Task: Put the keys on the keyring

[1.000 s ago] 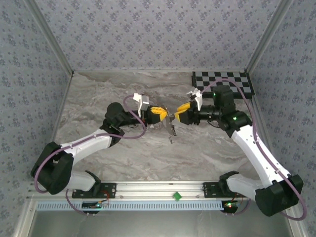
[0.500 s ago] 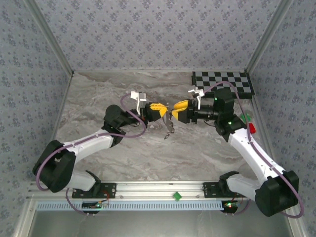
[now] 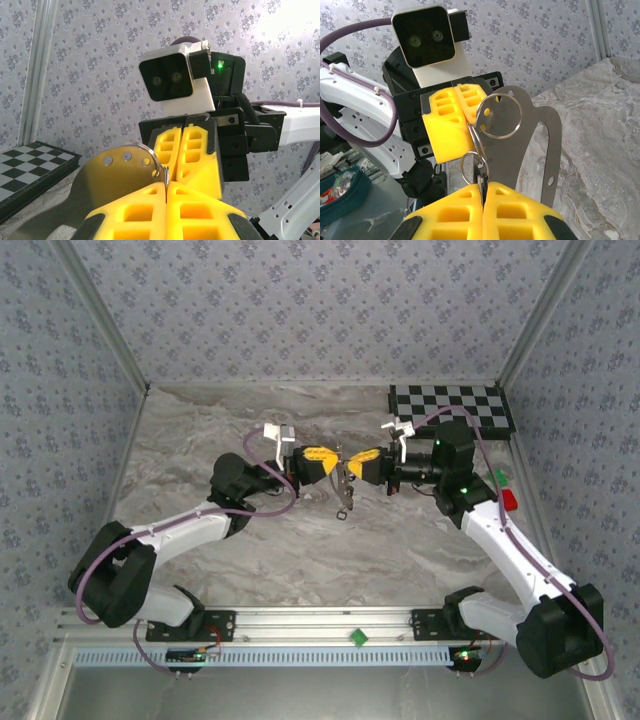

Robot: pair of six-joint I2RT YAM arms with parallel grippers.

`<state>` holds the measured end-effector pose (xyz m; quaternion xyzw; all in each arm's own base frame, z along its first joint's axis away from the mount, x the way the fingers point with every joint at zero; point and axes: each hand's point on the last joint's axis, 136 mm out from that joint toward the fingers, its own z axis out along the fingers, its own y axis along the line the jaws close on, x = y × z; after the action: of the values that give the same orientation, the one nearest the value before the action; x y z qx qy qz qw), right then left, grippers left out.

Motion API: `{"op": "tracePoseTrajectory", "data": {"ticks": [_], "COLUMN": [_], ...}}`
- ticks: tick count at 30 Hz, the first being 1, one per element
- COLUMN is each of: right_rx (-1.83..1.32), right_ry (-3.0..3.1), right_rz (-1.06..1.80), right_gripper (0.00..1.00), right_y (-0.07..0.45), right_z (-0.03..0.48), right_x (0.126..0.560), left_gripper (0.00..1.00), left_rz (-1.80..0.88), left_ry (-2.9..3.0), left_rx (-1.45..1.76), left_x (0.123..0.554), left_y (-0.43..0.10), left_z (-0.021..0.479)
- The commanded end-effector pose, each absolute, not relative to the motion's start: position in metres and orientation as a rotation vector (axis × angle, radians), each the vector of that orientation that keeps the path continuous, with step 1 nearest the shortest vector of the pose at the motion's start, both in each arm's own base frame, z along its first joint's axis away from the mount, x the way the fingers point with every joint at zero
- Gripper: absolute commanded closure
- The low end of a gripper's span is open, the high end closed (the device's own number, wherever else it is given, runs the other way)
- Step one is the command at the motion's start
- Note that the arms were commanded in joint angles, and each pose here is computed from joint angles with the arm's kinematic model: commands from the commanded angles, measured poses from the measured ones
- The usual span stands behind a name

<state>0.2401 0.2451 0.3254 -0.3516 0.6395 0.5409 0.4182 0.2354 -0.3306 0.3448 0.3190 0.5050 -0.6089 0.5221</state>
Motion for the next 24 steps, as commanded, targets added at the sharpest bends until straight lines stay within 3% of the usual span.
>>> {"op": "tracePoseTrajectory", "data": {"ticks": [1,24], "right_rx": [-0.906,-1.007], "right_ry": [1.614,1.714], "right_rz": [1.381,1.427], "right_gripper": [1.00,1.00], "right_y": [0.247,0.259], "right_z": [0.320,0.298], "right_x": [0.236,0.223], "left_gripper": [1.00,1.00], "left_rz": [-1.467,-1.488], "left_ry": [1.097,1.070], "left_rx": [0.746,0.740], "left_x": [0.228,0.227], "left_y": [-0.326,-0.327], "left_z": [0.371,0.371]}}
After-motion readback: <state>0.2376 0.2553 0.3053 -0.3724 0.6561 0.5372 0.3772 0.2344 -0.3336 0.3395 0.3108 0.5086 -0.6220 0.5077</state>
